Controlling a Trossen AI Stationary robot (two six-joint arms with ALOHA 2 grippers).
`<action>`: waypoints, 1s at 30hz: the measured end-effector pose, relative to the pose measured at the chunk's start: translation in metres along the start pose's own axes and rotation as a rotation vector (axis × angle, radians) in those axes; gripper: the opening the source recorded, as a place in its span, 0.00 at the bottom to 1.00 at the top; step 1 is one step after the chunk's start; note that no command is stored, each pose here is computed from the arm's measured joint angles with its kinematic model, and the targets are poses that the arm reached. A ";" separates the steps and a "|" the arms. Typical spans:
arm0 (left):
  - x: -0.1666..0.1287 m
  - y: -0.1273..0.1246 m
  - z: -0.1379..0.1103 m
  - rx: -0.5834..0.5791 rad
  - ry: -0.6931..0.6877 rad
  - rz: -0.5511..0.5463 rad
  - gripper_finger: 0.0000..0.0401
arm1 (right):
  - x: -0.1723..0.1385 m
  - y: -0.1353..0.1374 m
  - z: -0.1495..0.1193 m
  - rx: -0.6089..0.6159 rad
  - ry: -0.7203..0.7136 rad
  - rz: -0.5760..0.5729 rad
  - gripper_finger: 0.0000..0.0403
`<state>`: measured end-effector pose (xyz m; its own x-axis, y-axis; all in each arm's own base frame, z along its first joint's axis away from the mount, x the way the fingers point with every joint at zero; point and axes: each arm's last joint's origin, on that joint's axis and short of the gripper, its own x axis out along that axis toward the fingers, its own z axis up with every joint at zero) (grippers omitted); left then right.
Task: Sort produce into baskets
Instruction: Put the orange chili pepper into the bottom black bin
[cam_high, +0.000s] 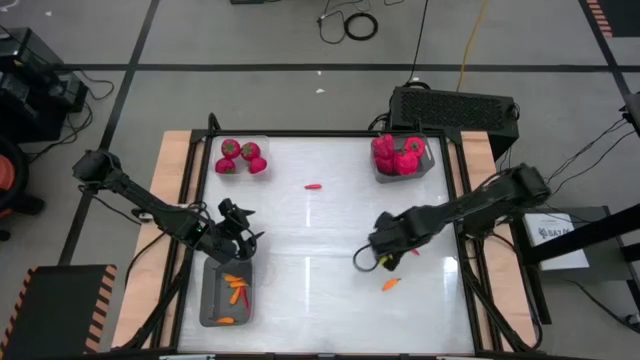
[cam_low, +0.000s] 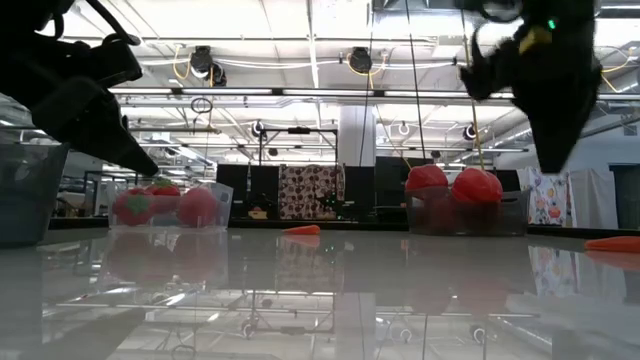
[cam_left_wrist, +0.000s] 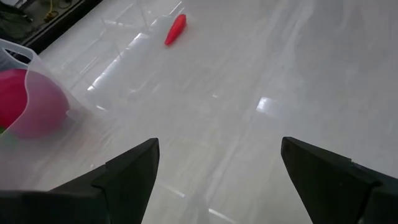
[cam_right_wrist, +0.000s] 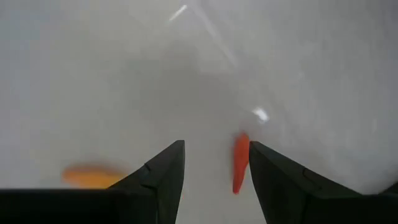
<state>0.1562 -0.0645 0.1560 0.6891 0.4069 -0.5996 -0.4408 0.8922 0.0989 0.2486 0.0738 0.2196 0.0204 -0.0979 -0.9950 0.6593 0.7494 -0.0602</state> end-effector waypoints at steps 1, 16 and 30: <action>0.000 0.000 0.000 0.000 -0.003 0.005 0.86 | 0.005 -0.007 -0.004 0.046 -0.004 0.001 0.42; 0.000 -0.001 0.002 -0.017 -0.031 0.013 0.86 | 0.075 -0.038 -0.041 0.242 0.045 0.036 0.42; 0.000 -0.001 0.002 -0.016 -0.032 0.013 0.86 | 0.074 -0.036 -0.040 0.201 0.037 0.035 0.03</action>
<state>0.1577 -0.0646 0.1576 0.7010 0.4247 -0.5729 -0.4588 0.8836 0.0937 0.1969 0.0658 0.1447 0.0211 -0.0472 -0.9987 0.7952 0.6062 -0.0118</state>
